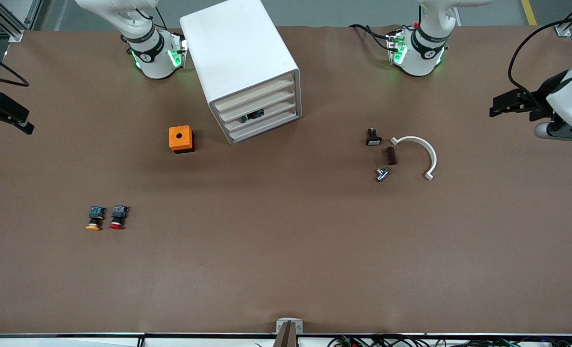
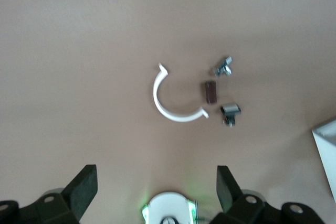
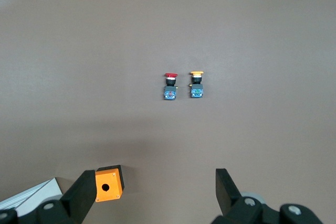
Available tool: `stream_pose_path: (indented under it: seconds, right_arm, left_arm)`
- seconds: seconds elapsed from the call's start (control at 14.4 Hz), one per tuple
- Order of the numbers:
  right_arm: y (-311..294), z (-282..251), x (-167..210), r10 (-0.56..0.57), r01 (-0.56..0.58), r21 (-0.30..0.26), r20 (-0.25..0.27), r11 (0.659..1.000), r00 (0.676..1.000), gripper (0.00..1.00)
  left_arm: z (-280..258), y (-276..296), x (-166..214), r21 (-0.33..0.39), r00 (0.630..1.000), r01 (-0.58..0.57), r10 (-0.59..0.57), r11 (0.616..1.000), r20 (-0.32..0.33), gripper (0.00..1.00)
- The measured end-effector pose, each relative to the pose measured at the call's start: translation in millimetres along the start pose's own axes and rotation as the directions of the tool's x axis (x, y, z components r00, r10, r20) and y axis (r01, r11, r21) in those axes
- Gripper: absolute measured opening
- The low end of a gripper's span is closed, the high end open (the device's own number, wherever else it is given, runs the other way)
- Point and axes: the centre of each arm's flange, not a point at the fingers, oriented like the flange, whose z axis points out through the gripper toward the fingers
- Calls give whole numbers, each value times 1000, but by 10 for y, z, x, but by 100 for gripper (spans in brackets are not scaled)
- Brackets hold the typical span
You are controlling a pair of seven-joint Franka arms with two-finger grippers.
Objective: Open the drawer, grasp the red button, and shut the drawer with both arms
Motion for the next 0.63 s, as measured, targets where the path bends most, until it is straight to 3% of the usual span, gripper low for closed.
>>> stream_pose_path:
  seconds: [0.35, 0.63]
  right_arm:
    - [0, 0, -12, 0, 0, 0, -1, 1000, 1000, 100]
    - [3, -15, -24, 0, 0, 1, -1, 1000, 1000, 100]
  left_arm:
    - [-74, 11, 77, 42, 997, 4, 0, 999, -74, 100]
    - [-203, 61, 60, 39, 992, 72, -67, 997, -105, 100]
